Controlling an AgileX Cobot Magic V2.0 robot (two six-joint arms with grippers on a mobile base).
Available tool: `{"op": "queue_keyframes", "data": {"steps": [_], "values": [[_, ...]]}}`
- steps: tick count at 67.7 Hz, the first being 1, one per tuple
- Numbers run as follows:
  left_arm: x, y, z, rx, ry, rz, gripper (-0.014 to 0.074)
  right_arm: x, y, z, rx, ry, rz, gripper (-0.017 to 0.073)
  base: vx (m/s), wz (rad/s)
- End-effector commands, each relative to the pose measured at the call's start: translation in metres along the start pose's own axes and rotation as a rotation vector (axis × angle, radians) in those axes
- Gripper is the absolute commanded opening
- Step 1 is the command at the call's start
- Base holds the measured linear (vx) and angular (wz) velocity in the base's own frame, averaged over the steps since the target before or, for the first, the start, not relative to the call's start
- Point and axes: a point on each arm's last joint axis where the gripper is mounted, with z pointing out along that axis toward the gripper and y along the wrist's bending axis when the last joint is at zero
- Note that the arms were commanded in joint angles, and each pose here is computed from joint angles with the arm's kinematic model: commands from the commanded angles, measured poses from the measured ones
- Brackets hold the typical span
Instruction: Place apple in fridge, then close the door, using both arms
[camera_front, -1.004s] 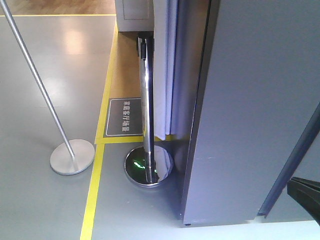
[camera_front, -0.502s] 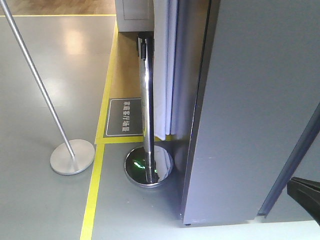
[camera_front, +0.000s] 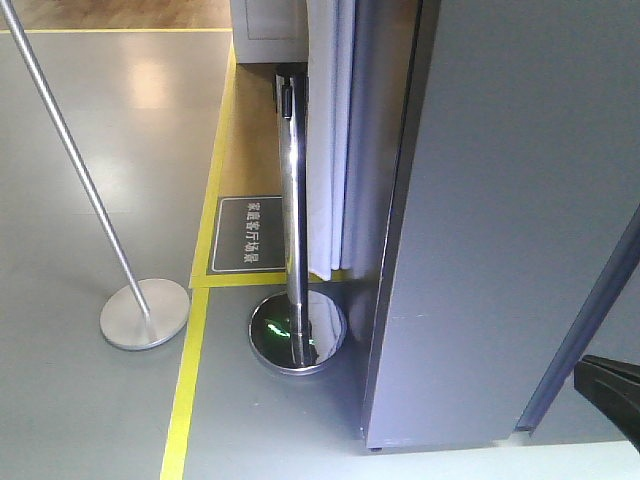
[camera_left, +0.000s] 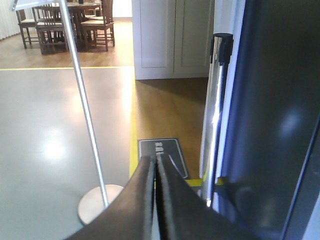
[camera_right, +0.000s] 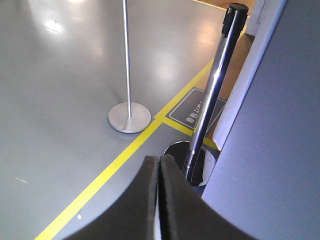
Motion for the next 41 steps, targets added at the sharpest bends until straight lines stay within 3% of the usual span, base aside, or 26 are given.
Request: {"op": "queue_keyframes", "data": {"steps": [1, 11, 19, 41], "values": [[-0.0047, -0.0013, -0.0007, 0.016, -0.096, 0.036, -0.0008, -0.0116, -0.0020, -0.0028, 0.019, -0.063, 0.017, -0.0006, 0.00, 0.00], [-0.0058, -0.0010, -0.0008, 0.009, -0.108, 0.096, -0.0008, -0.0116, -0.0020, -0.0028, 0.019, -0.063, 0.017, -0.0006, 0.00, 0.00], [-0.0057, -0.0008, -0.0008, 0.006, -0.107, 0.117, -0.0008, -0.0116, -0.0020, -0.0028, 0.019, -0.063, 0.017, -0.0006, 0.00, 0.00], [-0.0055, -0.0007, -0.0007, 0.005, -0.105, 0.115, -0.0008, -0.0116, -0.0020, -0.0028, 0.019, -0.063, 0.017, -0.0006, 0.00, 0.00]]}}
